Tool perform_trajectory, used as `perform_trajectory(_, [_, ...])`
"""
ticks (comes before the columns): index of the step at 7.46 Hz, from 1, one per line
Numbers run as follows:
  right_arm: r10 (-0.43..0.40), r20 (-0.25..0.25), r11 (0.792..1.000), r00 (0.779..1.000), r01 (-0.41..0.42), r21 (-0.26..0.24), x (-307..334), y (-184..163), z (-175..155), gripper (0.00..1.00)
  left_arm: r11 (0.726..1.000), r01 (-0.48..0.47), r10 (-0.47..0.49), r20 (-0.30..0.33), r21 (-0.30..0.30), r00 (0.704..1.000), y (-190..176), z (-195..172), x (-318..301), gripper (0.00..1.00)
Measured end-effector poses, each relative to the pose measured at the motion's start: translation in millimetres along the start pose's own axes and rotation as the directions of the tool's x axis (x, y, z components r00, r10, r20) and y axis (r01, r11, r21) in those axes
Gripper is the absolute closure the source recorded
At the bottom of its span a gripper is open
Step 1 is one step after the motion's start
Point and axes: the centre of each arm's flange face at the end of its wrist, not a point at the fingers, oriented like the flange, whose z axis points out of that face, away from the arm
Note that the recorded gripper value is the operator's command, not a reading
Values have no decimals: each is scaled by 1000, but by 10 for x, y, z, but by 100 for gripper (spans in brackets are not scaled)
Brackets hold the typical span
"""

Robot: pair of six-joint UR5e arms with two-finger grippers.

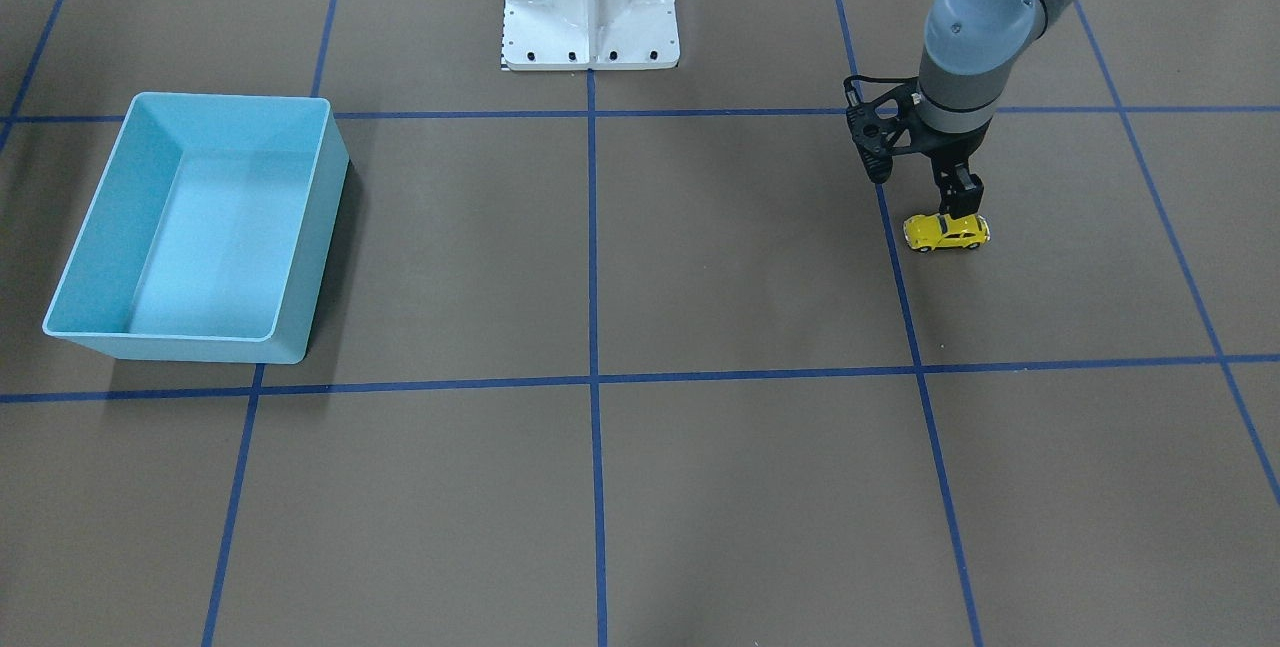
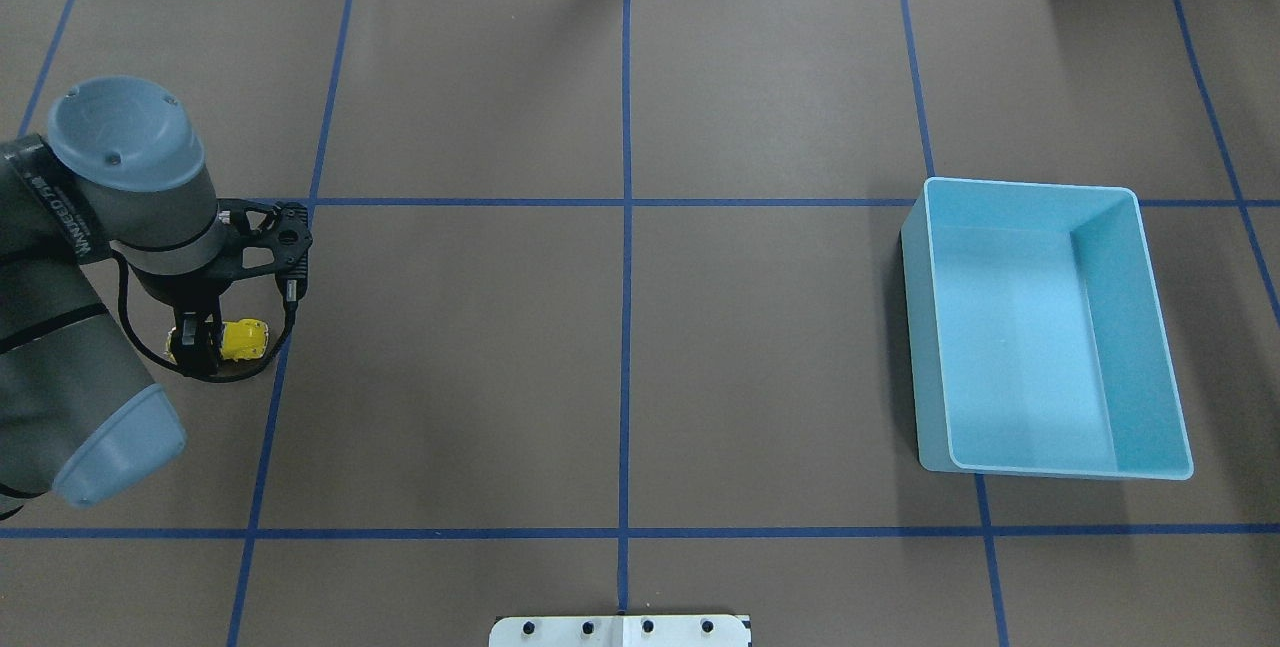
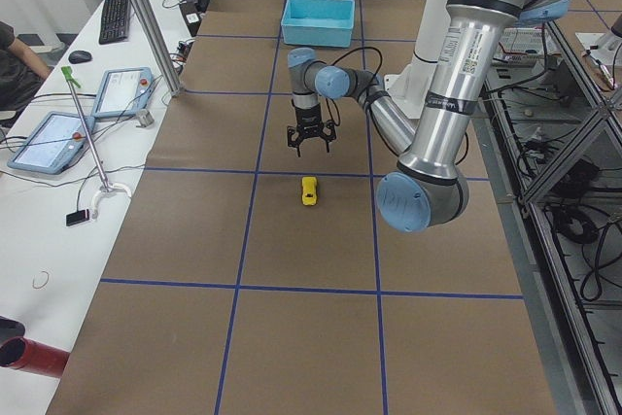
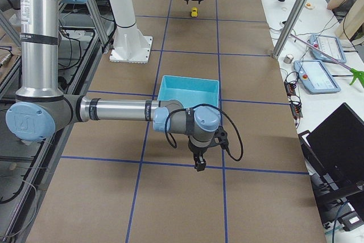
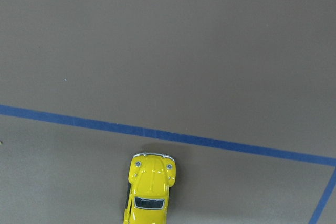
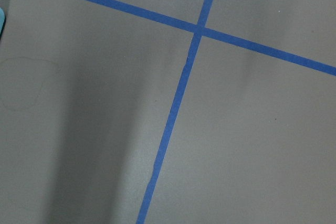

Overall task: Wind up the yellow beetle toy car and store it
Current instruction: 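Press the car onto the table and drag it toward the robot with the left gripper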

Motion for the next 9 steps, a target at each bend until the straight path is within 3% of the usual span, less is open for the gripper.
perform_trajectory(4, [0, 0, 1000, 1000, 0, 0, 0, 1, 0, 0, 995, 17, -4, 123, -102, 992, 34, 58, -201, 0])
perform_trajectory(9, [1, -1, 1000, 1000, -1, -1, 2, 3, 2, 0, 984, 4, 10, 77, -176, 997, -244, 433, -341, 0])
